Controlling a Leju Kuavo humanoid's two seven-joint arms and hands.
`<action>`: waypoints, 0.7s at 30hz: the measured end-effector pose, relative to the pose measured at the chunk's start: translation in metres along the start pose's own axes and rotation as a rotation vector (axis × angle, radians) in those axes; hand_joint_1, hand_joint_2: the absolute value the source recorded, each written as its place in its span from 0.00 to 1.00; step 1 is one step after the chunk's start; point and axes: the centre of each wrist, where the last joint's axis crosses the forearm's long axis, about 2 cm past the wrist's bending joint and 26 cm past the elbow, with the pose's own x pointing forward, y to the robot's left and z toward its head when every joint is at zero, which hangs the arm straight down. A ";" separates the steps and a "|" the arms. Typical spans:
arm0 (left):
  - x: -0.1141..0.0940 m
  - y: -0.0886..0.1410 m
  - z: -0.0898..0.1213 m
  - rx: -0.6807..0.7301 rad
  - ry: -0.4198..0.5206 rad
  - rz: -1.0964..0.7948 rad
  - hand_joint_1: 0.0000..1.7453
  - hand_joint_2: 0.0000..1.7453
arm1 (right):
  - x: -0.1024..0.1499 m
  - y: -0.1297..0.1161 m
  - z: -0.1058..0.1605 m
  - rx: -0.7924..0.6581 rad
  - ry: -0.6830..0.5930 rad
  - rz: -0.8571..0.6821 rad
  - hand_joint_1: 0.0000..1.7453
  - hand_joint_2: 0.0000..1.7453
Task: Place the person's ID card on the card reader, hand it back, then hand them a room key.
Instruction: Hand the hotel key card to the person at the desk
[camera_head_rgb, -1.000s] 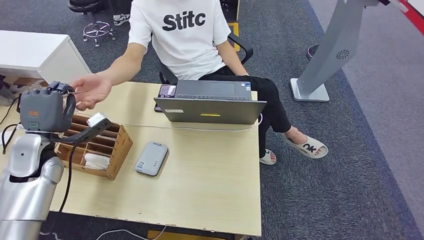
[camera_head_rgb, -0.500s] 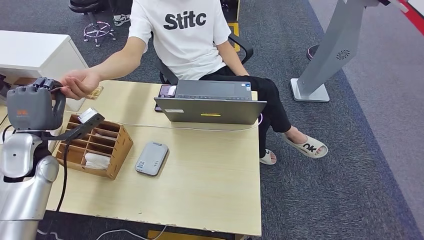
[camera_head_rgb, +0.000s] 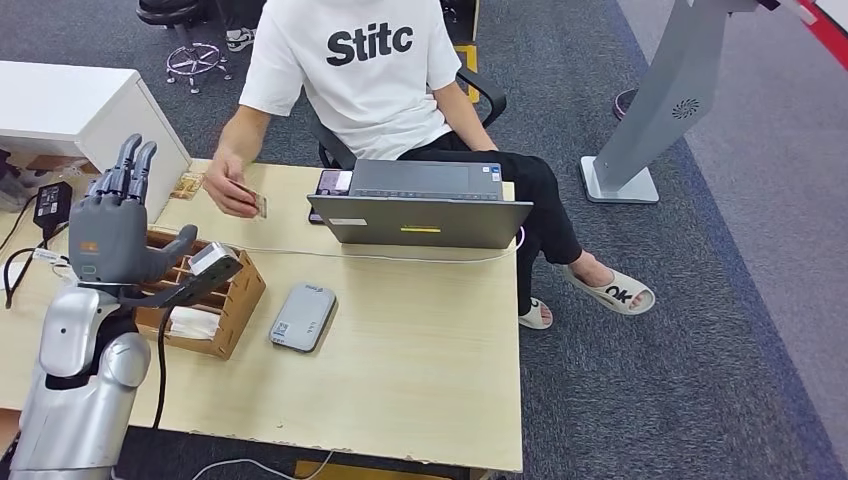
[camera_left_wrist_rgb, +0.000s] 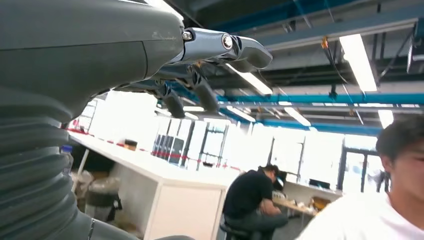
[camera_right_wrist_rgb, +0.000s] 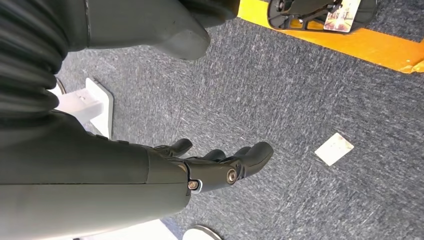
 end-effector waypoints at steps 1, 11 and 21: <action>0.003 0.000 0.002 -0.014 -0.009 0.010 0.00 1.00 | -0.001 0.000 0.000 -0.001 0.001 -0.003 0.00 1.00; 0.024 -0.002 0.027 -0.242 -0.107 0.130 0.00 1.00 | -0.006 -0.002 -0.001 -0.006 0.017 -0.050 0.00 1.00; -0.036 0.049 0.064 -0.556 -0.226 0.432 0.00 1.00 | -0.014 -0.005 -0.002 -0.014 0.035 -0.090 0.00 1.00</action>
